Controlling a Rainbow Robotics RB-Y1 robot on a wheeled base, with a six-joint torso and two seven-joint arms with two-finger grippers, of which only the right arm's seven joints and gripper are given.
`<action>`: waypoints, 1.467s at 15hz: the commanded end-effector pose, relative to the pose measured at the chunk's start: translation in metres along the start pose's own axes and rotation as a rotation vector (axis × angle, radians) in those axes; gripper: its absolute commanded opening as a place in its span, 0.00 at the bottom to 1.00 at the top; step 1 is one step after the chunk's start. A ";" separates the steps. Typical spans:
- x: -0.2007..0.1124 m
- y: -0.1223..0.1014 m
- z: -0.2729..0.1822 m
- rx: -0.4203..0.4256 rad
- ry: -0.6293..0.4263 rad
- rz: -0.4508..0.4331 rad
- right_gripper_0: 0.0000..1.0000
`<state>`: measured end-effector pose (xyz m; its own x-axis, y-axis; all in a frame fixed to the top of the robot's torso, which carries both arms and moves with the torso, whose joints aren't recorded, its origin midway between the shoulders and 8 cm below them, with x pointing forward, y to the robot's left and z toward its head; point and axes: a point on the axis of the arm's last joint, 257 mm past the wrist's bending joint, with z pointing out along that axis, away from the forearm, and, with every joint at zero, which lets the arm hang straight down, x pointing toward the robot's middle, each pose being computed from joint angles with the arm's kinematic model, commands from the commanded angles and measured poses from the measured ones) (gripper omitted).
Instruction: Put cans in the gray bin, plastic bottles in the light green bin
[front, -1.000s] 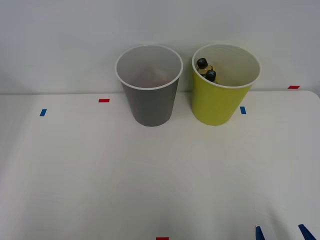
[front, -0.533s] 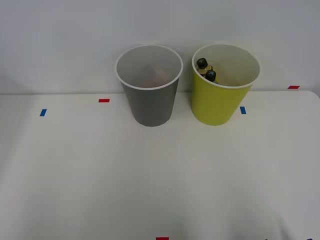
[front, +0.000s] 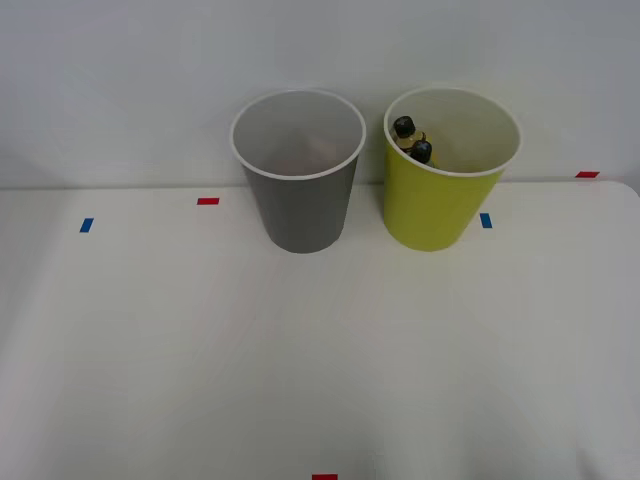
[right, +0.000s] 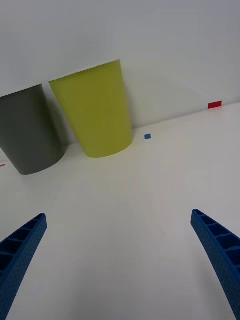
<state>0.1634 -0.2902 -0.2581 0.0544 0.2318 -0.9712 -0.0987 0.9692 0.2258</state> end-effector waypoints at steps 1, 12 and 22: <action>-0.004 -0.009 -0.001 -0.016 0.011 -0.020 1.00; -0.005 -0.005 0.000 -0.030 0.005 -0.041 1.00; -0.010 -0.007 0.000 -0.036 -0.005 -0.070 1.00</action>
<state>0.1632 -0.2993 -0.2503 0.0668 0.1651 -0.9840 -0.1310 0.9791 0.1554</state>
